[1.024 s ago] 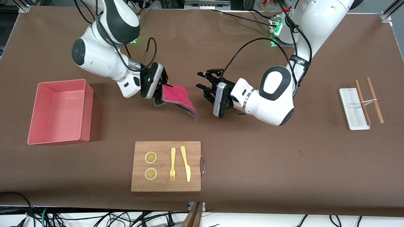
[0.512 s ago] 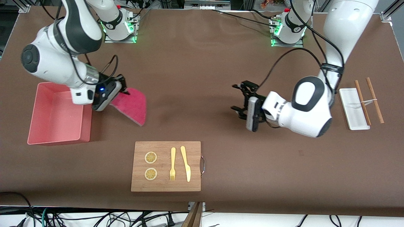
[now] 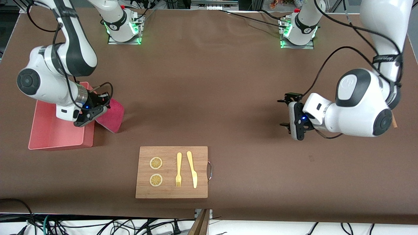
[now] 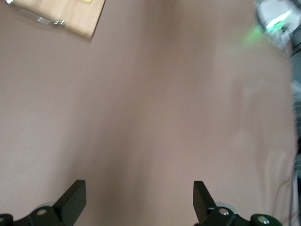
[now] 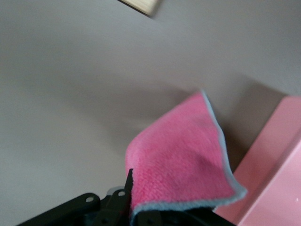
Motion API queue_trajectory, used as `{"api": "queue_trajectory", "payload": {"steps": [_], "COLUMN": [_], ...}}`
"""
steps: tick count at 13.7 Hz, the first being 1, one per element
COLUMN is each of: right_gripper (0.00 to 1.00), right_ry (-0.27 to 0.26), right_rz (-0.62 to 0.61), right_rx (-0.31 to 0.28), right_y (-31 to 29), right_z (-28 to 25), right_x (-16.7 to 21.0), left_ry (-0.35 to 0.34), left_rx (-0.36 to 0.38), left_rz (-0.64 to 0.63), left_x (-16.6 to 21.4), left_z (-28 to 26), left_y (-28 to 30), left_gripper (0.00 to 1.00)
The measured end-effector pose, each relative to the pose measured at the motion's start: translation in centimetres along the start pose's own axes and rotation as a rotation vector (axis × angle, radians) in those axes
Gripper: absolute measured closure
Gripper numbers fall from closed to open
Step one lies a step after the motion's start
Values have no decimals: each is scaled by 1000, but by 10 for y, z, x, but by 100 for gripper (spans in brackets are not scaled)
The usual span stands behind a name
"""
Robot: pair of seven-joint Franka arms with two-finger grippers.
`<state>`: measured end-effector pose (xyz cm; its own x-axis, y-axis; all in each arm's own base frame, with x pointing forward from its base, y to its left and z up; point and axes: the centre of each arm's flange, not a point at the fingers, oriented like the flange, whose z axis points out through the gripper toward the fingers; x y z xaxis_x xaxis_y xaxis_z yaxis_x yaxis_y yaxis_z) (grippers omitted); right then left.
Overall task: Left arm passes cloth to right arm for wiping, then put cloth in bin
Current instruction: 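Lower the cloth with the right gripper while the left gripper withdraws, then wipe the table with the cloth in the right gripper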
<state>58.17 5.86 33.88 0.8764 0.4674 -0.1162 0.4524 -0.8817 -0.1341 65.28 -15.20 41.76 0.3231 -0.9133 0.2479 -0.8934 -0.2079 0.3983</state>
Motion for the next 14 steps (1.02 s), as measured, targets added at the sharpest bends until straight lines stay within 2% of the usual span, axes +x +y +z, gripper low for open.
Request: {"api": "queue_trajectory", "payload": {"steps": [2, 3, 5, 7, 9, 12, 14], "right_gripper": [98, 98, 98, 98, 98, 98, 98], "right_ry": [-18, -26, -27, -41, -58, -45, -29], "right_rz": [121, 170, 230, 262, 286, 321, 370], "right_rx": [-21, -20, -16, -10, -13, -39, -52], "right_y": [9, 11, 14, 12, -14, -94, -157], "right_z": [21, 31, 51, 71, 88, 105, 114], "right_x": [4, 6, 11, 16, 28, 57, 78], "left_ry": [-93, -119, -142, -137, -110, -74, -92], "left_rx": [127, 180, 238, 279, 326, 385, 441], "left_rz": [26, 25, -39, -199, -438, -736, -877], "left_x": [2, 6, 6, -9, -32, -62, -74], "left_z": [-22, -31, -43, -58, -77, -99, -102], "left_y": [7, 14, 28, 43, 56, 73, 80], "left_gripper": [0, 0, 0, 0, 0, 0, 0]}}
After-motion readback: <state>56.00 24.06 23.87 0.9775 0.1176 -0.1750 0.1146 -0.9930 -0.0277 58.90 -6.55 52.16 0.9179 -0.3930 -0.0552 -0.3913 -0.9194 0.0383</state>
